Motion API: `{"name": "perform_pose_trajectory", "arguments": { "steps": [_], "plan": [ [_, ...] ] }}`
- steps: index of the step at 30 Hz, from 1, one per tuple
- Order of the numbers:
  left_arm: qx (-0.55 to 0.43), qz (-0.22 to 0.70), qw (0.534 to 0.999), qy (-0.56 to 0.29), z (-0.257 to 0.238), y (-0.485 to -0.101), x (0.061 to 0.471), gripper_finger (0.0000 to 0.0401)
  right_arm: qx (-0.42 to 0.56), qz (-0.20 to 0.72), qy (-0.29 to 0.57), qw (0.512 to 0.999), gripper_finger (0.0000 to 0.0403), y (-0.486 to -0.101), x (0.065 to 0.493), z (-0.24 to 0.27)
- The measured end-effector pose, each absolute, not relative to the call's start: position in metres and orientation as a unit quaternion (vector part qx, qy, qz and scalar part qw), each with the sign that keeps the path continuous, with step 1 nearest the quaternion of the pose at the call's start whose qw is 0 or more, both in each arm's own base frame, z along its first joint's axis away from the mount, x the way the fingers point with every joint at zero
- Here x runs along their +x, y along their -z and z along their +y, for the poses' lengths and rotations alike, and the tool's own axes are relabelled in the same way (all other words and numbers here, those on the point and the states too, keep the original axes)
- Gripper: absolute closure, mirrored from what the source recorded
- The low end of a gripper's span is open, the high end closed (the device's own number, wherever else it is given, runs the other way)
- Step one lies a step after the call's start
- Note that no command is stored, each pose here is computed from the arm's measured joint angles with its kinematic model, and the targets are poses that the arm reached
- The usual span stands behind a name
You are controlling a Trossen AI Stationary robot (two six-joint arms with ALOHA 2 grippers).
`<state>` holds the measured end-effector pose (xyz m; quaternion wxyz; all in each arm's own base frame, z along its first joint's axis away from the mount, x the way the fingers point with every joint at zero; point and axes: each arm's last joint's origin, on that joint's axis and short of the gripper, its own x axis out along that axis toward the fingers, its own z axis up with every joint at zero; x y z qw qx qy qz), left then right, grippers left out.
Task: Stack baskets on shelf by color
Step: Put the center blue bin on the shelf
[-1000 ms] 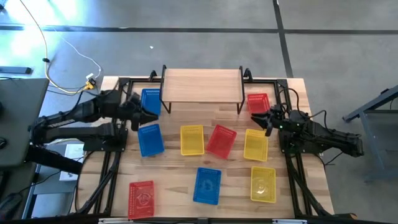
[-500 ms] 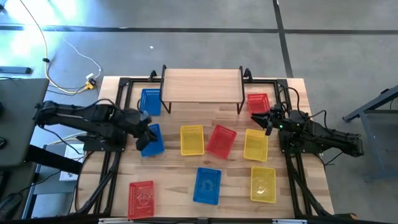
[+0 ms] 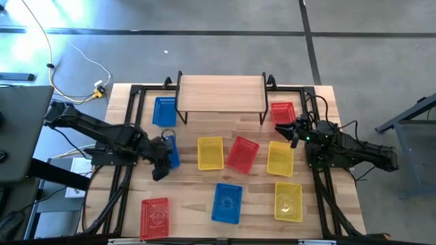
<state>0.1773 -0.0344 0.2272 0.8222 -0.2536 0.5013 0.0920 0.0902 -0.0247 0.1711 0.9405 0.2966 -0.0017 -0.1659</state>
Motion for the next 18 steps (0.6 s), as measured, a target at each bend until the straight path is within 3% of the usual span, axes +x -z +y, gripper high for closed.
{"name": "perform_pose_trajectory", "arguments": {
  "steps": [18],
  "plan": [
    [-0.198, 0.583, 0.773, -0.152, -0.052, -0.186, 0.197, 0.0284, 0.297, -0.002, 0.166, 0.941, 0.0295, -0.171, 0.090, -0.025]
  ]
}}
